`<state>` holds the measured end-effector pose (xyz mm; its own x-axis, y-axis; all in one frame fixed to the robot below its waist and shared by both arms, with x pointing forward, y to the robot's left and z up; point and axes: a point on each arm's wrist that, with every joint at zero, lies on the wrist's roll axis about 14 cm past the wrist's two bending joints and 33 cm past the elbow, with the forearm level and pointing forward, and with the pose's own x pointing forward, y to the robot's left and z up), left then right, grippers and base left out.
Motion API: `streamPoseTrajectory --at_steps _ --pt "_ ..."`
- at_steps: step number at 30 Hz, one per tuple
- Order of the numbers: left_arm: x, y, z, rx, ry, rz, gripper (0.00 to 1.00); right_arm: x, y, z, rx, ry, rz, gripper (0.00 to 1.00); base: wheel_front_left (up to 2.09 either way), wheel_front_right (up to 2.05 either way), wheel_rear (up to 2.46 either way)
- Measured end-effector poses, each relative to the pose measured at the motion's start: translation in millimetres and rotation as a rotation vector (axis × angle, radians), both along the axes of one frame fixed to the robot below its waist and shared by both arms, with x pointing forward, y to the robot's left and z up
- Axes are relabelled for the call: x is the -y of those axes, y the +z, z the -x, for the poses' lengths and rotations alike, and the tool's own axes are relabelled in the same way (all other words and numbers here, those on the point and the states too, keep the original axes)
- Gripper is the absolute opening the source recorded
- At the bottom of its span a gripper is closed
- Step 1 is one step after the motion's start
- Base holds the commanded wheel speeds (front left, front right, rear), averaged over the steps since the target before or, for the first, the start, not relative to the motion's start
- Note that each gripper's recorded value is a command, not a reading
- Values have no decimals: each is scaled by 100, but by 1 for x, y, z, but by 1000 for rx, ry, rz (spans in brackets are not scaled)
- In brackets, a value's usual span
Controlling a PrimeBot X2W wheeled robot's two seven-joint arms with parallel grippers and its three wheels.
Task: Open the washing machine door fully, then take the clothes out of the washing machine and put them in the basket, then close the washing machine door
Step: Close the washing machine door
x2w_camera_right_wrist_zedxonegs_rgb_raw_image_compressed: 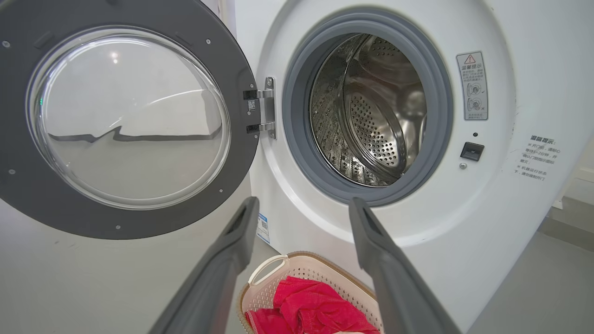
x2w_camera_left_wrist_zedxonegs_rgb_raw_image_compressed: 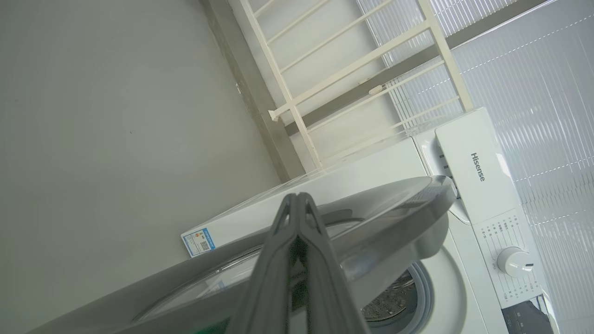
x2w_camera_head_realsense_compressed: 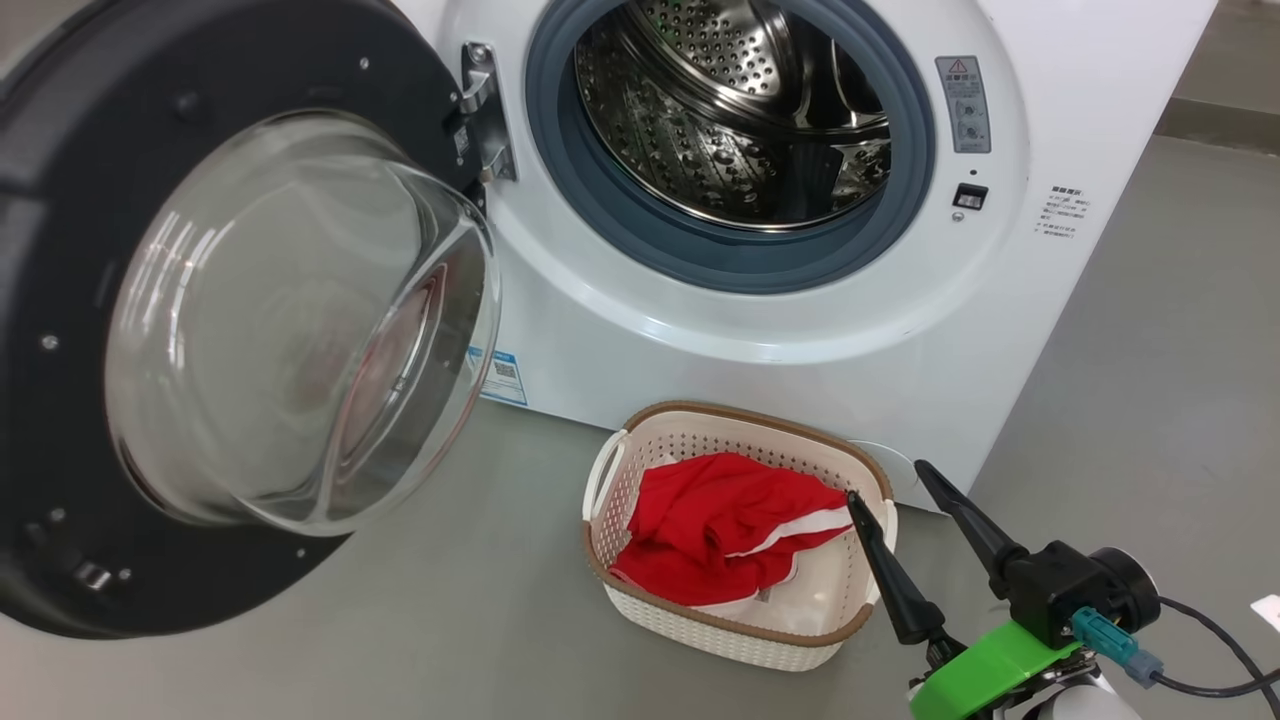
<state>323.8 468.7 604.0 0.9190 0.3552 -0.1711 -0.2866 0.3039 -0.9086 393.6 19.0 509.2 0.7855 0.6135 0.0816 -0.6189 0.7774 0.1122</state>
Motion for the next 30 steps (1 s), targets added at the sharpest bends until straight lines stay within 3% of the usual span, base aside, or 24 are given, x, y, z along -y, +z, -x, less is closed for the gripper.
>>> streamPoseTrajectory --at_steps 16,30 --pt "51 -13 1 130 -113 97 0 -5 2 3 -5 4 -13 100 0 0 0" --pt "90 0 8 204 -196 105 0 -5 0 5 -14 1 -21 100 0 0 0"
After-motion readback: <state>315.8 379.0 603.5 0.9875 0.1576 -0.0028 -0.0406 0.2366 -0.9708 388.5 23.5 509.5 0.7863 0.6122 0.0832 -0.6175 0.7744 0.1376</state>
